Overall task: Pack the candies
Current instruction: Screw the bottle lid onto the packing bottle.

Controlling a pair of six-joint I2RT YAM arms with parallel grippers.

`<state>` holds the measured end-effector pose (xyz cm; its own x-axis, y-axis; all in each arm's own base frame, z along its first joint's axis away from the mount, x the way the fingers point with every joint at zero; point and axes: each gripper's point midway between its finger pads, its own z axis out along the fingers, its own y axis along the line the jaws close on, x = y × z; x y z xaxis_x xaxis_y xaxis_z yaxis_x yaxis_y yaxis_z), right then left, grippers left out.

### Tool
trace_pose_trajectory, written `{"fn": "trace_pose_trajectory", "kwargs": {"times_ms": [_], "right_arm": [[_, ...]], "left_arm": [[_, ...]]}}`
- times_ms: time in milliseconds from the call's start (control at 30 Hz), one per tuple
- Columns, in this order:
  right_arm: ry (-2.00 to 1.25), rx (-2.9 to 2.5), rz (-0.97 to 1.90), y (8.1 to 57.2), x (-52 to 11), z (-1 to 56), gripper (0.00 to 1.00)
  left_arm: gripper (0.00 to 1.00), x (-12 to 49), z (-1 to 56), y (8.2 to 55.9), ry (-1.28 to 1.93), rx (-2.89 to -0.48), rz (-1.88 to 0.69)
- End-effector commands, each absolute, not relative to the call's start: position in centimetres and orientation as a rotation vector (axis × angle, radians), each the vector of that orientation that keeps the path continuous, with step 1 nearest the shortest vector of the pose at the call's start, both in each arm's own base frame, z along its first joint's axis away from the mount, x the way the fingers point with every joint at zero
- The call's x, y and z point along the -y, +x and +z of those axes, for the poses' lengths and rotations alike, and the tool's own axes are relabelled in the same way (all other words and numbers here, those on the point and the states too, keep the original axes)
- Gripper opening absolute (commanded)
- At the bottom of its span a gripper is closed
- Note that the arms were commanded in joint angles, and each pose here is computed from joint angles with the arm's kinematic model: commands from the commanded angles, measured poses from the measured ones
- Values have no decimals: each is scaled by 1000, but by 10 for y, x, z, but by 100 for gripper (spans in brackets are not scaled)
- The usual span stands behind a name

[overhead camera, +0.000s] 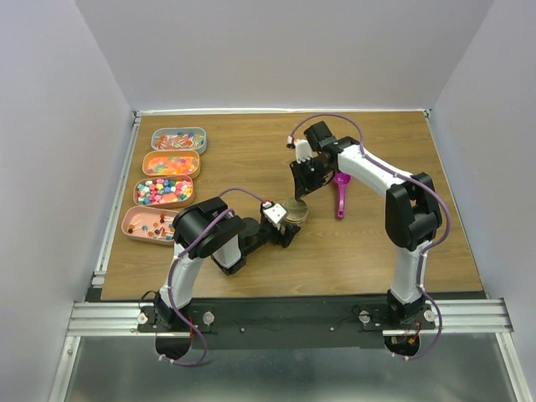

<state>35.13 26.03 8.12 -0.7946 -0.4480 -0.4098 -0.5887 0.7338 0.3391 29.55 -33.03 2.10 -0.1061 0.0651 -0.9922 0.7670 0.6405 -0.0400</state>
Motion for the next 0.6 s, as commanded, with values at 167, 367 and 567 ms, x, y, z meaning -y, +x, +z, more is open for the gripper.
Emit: {"fn": "trace_pose_trajectory", "kwargs": {"times_ms": [167,367,567], "right_arm": [[-835,-2617,666,355,-264,93,33],[-869,-2677,712,334,-259,73,32],[-901,-2705,745,316,-262,67,32]], "left_arm": [[81,330,134,291,520,-1121,-822],[81,331,133,290,523,-1124,-825],[81,331,132,291,519,-1124,-827]]}}
